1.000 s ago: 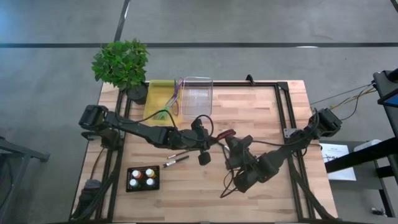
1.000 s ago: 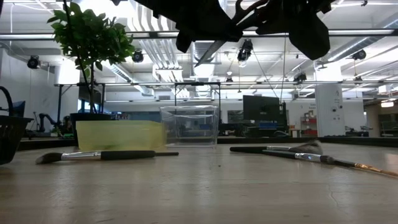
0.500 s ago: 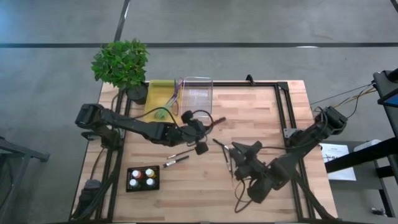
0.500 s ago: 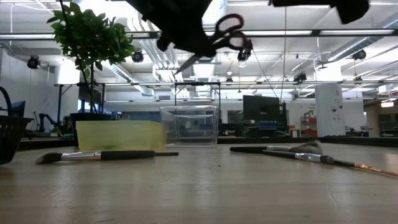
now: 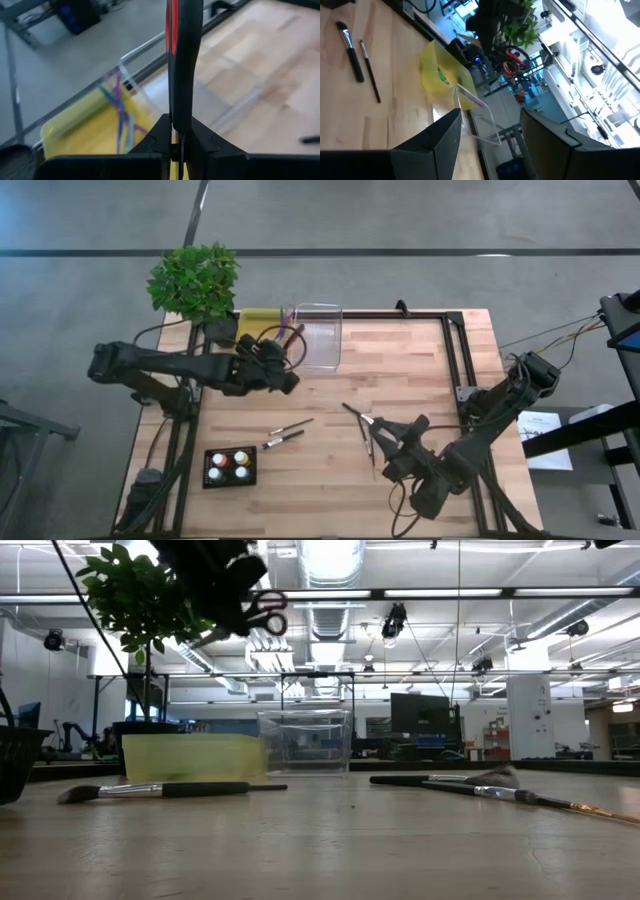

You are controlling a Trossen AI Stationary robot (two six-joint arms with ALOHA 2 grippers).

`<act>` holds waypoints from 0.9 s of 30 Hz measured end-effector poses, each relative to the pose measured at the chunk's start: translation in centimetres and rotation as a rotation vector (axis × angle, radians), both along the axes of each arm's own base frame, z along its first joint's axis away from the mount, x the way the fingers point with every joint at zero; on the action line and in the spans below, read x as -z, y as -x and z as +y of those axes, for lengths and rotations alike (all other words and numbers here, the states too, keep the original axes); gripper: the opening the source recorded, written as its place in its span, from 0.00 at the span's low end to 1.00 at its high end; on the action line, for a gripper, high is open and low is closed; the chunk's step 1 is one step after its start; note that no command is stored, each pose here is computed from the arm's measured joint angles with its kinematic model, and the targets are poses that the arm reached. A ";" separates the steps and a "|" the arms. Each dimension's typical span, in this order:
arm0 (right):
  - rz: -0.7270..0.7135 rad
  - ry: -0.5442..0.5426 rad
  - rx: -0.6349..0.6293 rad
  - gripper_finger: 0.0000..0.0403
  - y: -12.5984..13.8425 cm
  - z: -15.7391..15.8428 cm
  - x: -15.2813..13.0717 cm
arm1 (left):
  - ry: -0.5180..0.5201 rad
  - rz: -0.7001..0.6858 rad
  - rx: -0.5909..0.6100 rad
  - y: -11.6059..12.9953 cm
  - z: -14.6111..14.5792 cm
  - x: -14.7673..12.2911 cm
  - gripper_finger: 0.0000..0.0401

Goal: Pick & Place Paint Supplies
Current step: Put the black scissors into the transparent yellow bin

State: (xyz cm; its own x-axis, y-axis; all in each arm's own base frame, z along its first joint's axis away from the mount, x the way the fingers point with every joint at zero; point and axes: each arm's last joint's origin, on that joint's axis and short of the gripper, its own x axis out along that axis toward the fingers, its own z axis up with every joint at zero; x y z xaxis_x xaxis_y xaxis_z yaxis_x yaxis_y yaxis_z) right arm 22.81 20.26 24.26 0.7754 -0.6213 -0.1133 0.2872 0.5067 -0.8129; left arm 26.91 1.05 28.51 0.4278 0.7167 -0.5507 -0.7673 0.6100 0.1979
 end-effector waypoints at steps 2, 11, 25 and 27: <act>-0.006 -0.008 0.001 0.50 0.0 0.0 0.1 | 0.006 0.003 -0.039 0.6 0.9 0.9 0.06; 0.000 -0.007 0.001 0.50 0.2 -0.2 0.7 | 0.072 0.002 -0.171 2.3 6.1 6.1 0.06; -0.006 -0.018 0.006 0.50 0.5 -0.5 1.4 | 0.119 0.007 -0.208 4.8 11.3 9.1 0.06; -0.006 -0.017 0.006 0.50 0.5 -0.5 1.5 | 0.117 -0.003 -0.208 4.9 11.2 9.4 0.06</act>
State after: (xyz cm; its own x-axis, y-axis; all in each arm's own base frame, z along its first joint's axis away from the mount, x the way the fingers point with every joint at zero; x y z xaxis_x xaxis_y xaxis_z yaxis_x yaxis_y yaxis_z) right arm 22.33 19.76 22.76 0.7721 -0.6242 -0.1194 0.2954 0.5189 -0.8022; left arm 21.98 12.29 19.06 0.2794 0.7210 -0.6341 -0.8791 0.4577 0.1331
